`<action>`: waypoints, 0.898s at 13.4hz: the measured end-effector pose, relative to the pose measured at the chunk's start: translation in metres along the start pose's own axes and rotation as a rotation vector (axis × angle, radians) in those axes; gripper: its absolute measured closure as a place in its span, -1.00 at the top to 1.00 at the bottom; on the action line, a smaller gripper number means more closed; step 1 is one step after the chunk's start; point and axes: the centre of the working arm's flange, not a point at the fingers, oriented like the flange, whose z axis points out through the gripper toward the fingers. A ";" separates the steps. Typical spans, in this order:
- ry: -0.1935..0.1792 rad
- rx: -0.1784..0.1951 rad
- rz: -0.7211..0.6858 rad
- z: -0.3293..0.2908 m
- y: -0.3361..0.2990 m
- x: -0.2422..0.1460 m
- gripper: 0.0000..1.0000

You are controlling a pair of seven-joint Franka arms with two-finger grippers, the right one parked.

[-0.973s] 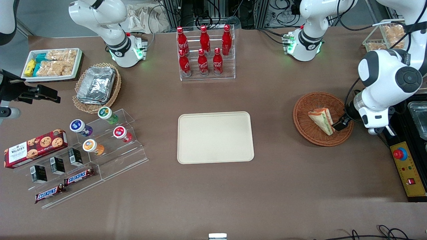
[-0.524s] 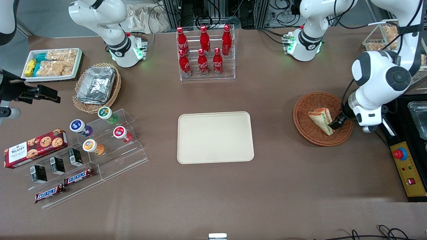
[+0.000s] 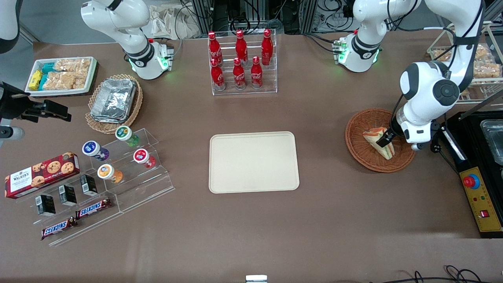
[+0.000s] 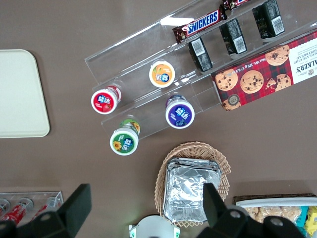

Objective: Place sandwich from basket to tray
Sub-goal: 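Lower the open left gripper over the sandwich in the wicker basket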

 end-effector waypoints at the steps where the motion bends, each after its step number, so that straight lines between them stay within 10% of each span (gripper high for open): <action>1: 0.006 -0.007 0.007 0.006 -0.003 -0.003 0.97; 7: 0.014 -0.042 0.015 0.043 -0.007 -0.007 0.86; 12: 0.010 -0.044 0.016 0.051 -0.007 -0.005 -0.16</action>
